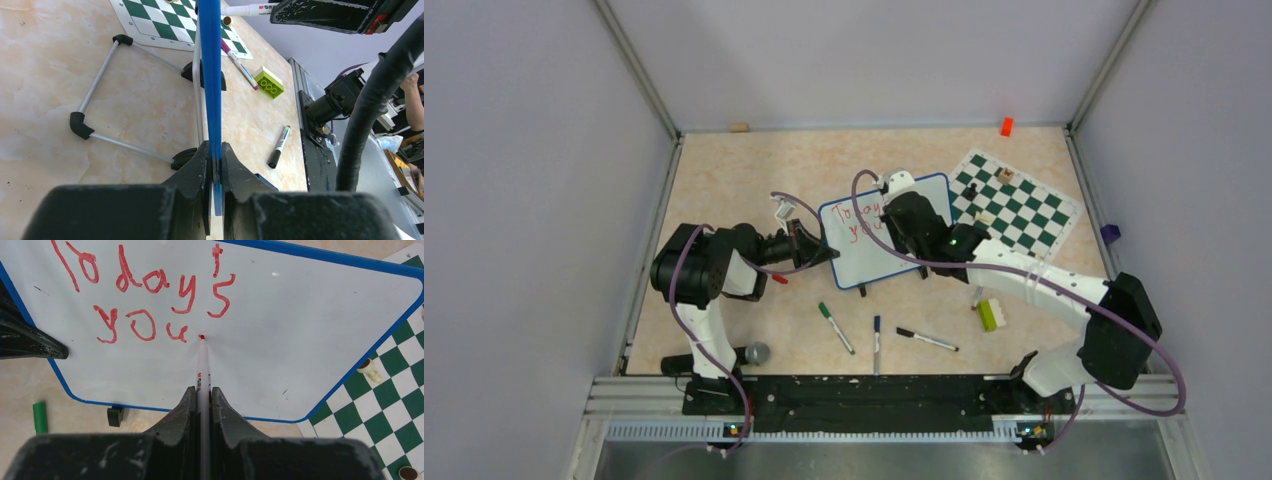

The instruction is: Write a sentence on the whiteboard

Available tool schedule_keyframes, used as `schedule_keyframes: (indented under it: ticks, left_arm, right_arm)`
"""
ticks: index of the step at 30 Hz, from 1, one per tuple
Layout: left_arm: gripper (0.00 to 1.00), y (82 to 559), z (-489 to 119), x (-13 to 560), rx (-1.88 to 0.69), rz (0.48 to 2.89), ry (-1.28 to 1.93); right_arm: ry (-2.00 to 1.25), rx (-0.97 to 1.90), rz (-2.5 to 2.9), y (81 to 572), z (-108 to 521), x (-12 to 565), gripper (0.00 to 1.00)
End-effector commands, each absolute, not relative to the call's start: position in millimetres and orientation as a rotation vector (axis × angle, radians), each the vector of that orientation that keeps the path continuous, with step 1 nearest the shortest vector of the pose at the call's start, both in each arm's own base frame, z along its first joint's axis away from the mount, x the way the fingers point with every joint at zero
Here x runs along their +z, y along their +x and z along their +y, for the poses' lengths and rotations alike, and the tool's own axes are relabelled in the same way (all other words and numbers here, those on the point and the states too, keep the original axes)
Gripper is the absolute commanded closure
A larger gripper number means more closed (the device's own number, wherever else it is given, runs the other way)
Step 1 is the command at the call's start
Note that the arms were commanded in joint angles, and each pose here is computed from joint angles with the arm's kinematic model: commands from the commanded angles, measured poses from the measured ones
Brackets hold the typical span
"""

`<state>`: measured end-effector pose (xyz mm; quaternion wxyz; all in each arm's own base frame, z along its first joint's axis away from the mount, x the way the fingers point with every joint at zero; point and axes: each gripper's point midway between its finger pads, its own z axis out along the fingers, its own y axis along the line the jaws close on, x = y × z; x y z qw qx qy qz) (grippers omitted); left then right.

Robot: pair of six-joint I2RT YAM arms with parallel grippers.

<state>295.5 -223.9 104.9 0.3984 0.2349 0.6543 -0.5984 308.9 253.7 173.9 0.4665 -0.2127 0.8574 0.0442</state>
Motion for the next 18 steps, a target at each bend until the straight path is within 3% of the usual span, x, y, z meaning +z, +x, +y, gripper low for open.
schedule_keyframes:
  ticks: [1, 18]
  left_arm:
    - [1.00, 290.7, -226.1, 119.1, -1.465, 1.531, 0.729]
    - [1.00, 290.6, -226.0, 119.2, -1.465, 1.530, 0.730]
  right_arm:
    - [-0.496, 0.131, 2.097, 307.0, 246.0, 181.5, 1.00]
    - [-0.492, 0.137, 2.098, 307.5, 247.6, 181.0, 1.00]
